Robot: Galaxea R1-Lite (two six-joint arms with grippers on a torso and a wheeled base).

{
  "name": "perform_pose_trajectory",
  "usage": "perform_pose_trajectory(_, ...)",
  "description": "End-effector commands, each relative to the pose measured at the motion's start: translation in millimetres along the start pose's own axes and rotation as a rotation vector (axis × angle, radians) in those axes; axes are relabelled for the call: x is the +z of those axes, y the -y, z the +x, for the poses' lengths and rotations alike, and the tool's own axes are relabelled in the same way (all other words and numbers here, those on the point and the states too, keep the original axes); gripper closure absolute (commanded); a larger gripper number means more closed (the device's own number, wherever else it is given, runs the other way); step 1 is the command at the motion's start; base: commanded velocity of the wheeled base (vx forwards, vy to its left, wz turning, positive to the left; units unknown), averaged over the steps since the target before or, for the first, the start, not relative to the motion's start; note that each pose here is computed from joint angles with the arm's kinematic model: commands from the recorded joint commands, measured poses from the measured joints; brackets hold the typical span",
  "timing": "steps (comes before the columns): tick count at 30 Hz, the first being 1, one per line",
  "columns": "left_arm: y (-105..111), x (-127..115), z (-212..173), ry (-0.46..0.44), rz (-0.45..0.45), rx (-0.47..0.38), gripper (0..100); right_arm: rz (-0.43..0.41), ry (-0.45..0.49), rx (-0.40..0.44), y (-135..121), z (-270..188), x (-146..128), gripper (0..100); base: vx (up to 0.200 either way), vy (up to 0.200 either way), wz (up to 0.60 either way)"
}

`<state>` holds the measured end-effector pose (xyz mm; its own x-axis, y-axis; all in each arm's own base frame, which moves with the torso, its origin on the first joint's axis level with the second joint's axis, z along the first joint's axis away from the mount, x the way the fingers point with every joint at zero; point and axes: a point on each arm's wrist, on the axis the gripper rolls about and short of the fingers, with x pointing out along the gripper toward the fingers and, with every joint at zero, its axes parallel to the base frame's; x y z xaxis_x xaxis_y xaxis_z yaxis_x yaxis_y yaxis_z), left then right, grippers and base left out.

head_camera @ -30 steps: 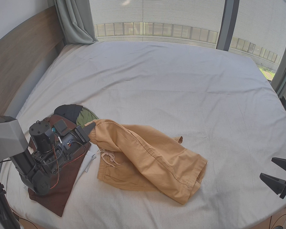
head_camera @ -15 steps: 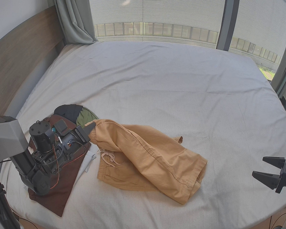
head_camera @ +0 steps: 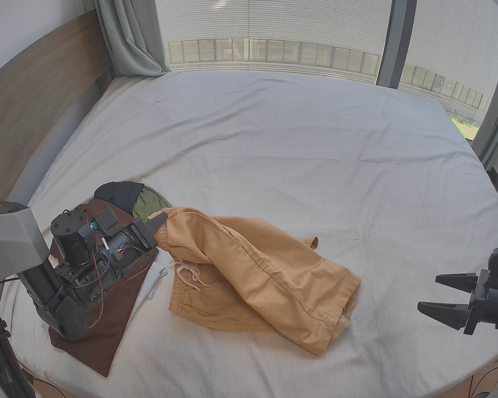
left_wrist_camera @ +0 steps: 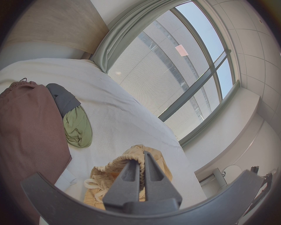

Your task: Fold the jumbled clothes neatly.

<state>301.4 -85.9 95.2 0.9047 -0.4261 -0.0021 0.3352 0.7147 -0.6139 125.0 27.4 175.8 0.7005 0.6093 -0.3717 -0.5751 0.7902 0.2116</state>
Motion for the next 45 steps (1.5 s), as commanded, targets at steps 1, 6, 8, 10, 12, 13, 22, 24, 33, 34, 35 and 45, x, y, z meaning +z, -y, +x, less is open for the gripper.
perform_pose_trajectory(1,0.2,-0.6,0.0,-0.002,0.001,-0.001,100,0.045,-0.061,0.005,10.6,18.9,-5.3,0,0.0,0.0,0.0)
perform_pose_trajectory(6,-0.1,-1.0,0.1,-0.002,0.002,0.001,100,0.039,-0.059,0.029,14.3,33.5,-9.4,0,0.0,0.0,0.0)
perform_pose_trajectory(8,-0.4,-1.4,0.3,-0.004,0.002,0.001,100,0.043,-0.057,0.036,14.6,36.6,-10.1,0,0.0,0.0,0.0)
perform_pose_trajectory(10,-0.7,-1.7,0.4,-0.005,0.002,0.002,100,0.048,-0.056,0.034,15.9,38.8,-11.5,0,0.0,0.0,0.0)
perform_pose_trajectory(12,-2.3,-1.5,0.0,-0.005,0.009,0.008,100,0.037,-0.038,0.042,15.4,42.3,-13.9,0,0.0,0.0,0.0)
perform_pose_trajectory(13,-2.6,-1.8,0.2,-0.006,0.008,0.008,100,0.033,-0.038,0.05,14.3,43.8,-13.9,0,0.0,0.0,0.0)
perform_pose_trajectory(22,-3.3,-1.3,0.0,-0.007,0.019,0.007,100,0.143,-0.083,0.062,17.3,56.1,-18.4,0,0.0,0.0,0.0)
perform_pose_trajectory(24,-3.9,-1.4,0.1,-0.007,0.03,0.009,100,0.173,-0.095,0.06,20.0,61.5,-20.4,0,0.0,0.0,0.0)
perform_pose_trajectory(33,-7.9,0.7,-1.6,-0.007,0.033,0.017,100,0.207,-0.149,0.06,31.7,86.4,-36.9,0,0.0,0.0,0.0)
perform_pose_trajectory(34,-7.7,0.1,-1.7,-0.009,0.033,0.017,100,0.209,-0.153,0.059,33.1,89.0,-39.9,0,0.0,0.0,0.0)
perform_pose_trajectory(35,-7.9,-0.3,-1.6,-0.012,0.033,0.016,100,0.209,-0.153,0.058,34.3,91.1,-41.5,0,0.0,0.0,0.0)
perform_pose_trajectory(45,-9.6,-2.0,-0.9,-0.017,0.033,0.022,100,0.23,-0.168,0.084,37.0,112.7,-52.1,0,0.0,0.0,0.0)
